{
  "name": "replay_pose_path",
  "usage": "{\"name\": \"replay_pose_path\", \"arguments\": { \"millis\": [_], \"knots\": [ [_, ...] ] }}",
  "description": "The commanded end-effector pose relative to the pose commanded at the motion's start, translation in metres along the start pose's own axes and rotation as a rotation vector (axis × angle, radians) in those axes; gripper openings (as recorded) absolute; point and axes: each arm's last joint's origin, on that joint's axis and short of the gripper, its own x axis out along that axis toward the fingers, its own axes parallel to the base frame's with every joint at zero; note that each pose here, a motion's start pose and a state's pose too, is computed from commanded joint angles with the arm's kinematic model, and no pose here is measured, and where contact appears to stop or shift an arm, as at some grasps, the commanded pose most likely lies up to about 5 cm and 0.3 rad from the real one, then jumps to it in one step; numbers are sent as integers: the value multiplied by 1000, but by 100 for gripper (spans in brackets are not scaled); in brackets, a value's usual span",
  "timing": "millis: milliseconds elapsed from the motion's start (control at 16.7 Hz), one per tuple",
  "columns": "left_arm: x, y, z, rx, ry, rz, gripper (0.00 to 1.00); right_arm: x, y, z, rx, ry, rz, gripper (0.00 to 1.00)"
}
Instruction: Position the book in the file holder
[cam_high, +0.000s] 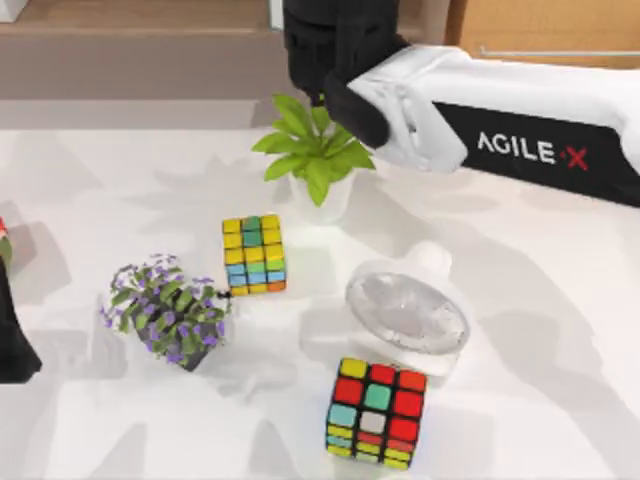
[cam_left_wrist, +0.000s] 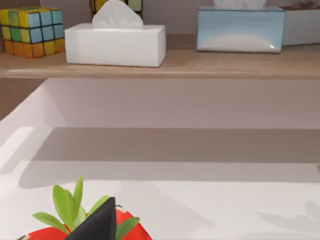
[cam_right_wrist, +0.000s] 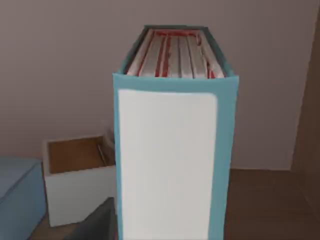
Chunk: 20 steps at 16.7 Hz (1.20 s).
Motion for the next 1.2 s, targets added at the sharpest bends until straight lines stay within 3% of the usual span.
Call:
{"name": "replay_pose_path", "arguments": {
  "millis": [360,1200],
  "knots": [
    [0,0,0,0,0,0,100,19,34,-51,-1,7,-43,100],
    [0,0,0,0,0,0,100,39,33,-51,-1,7,-43,100]
  ]
}}
